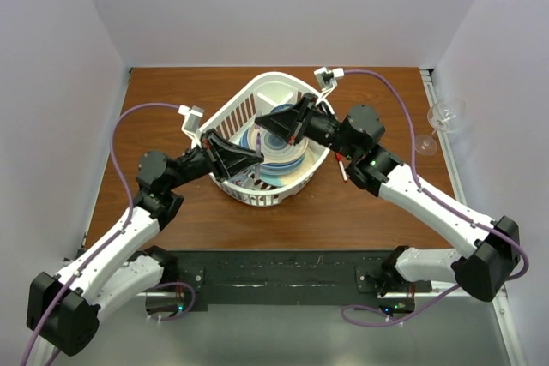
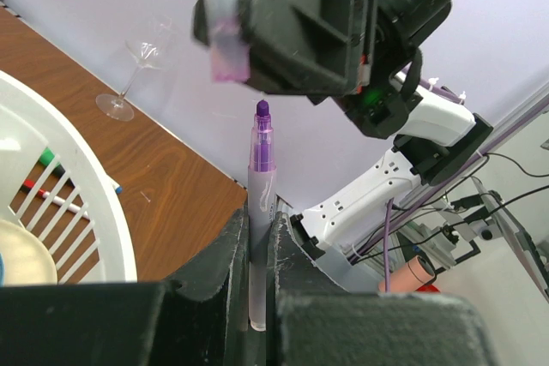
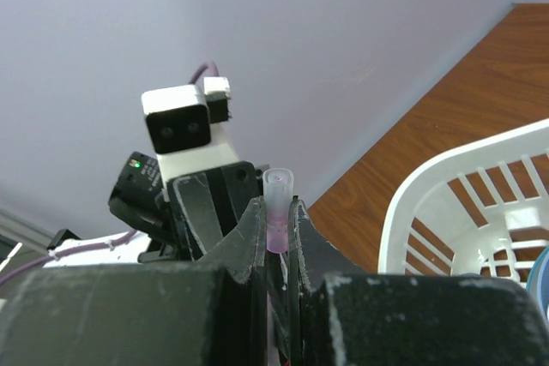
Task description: Insert the pens into the pen caps
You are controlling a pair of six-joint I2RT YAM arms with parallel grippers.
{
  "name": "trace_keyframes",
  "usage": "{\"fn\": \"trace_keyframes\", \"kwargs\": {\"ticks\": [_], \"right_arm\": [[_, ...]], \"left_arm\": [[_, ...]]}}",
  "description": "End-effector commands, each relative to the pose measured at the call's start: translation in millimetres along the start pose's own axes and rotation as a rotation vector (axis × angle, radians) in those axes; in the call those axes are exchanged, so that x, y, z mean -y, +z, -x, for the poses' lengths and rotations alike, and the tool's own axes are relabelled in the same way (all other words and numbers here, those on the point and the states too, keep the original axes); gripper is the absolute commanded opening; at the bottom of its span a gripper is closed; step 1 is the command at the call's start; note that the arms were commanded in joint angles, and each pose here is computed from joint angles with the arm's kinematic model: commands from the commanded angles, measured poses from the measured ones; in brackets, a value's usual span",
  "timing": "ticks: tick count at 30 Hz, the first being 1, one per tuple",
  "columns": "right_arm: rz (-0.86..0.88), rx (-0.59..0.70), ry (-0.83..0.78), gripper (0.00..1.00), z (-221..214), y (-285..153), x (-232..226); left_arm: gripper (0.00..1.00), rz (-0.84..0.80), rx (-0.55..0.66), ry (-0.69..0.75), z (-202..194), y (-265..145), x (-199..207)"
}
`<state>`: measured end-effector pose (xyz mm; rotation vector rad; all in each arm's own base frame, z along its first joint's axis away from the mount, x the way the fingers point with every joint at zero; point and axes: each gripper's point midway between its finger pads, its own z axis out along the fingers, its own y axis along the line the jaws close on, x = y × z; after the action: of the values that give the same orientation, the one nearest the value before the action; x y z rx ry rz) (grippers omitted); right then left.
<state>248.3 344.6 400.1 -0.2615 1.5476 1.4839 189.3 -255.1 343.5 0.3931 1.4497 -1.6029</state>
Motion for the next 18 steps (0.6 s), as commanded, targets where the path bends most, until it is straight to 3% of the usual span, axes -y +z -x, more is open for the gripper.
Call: {"fn": "trace_keyframes", "kwargs": {"ticks": [1,18], "right_arm": [[0.040,0.068,-0.075,0.00,31.0,-3.4,-29.1],[0.025,-0.023,-0.050,0.00,-0.4,-9.8,-19.7]], "left_arm": [[0.00,-0.007,0.024,0.016,1.4,-3.1,3.7],[0.00,-0.009,0.040,0.033,5.8,-0.7,3.1]]}}
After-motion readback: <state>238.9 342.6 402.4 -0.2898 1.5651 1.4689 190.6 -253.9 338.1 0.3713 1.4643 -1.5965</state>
